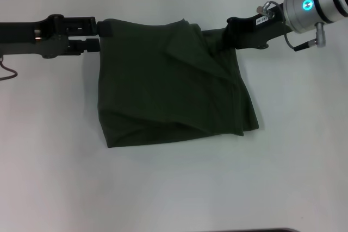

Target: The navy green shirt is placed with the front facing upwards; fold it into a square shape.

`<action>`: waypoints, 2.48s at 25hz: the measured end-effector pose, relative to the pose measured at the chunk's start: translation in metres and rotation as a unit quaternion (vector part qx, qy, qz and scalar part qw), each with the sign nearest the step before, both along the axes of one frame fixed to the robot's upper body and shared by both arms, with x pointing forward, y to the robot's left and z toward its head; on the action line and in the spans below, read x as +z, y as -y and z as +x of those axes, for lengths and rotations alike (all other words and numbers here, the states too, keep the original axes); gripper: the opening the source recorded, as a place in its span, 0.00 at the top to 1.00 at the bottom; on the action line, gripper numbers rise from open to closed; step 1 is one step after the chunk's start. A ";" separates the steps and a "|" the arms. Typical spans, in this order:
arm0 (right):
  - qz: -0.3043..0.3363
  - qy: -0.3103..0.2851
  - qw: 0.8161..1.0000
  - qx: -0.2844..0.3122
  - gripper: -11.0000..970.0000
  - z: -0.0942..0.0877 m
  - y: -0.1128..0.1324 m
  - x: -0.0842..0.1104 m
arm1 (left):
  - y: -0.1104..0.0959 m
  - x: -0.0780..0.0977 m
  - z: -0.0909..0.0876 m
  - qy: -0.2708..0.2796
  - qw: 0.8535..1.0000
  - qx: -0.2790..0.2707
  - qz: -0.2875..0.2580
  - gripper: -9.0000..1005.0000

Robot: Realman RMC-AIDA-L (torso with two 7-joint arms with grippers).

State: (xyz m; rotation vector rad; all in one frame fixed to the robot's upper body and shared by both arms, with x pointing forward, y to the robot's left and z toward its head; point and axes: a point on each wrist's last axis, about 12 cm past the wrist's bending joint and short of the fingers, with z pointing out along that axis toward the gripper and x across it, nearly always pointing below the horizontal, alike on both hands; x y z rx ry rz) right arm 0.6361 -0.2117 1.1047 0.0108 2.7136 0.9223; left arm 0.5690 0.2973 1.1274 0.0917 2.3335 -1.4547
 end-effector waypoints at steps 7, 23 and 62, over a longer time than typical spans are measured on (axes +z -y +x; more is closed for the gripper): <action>0.013 0.000 1.000 0.003 0.99 0.000 0.012 0.015 | -0.001 0.000 0.000 0.000 1.000 0.001 0.000 0.27; 0.003 0.013 0.998 -0.057 0.99 0.000 0.038 0.005 | 0.002 0.001 0.002 0.002 1.000 -0.002 0.002 0.27; 0.020 0.024 0.999 0.031 0.60 0.010 -0.003 0.033 | 0.003 0.001 0.001 -0.002 1.000 -0.004 -0.005 0.27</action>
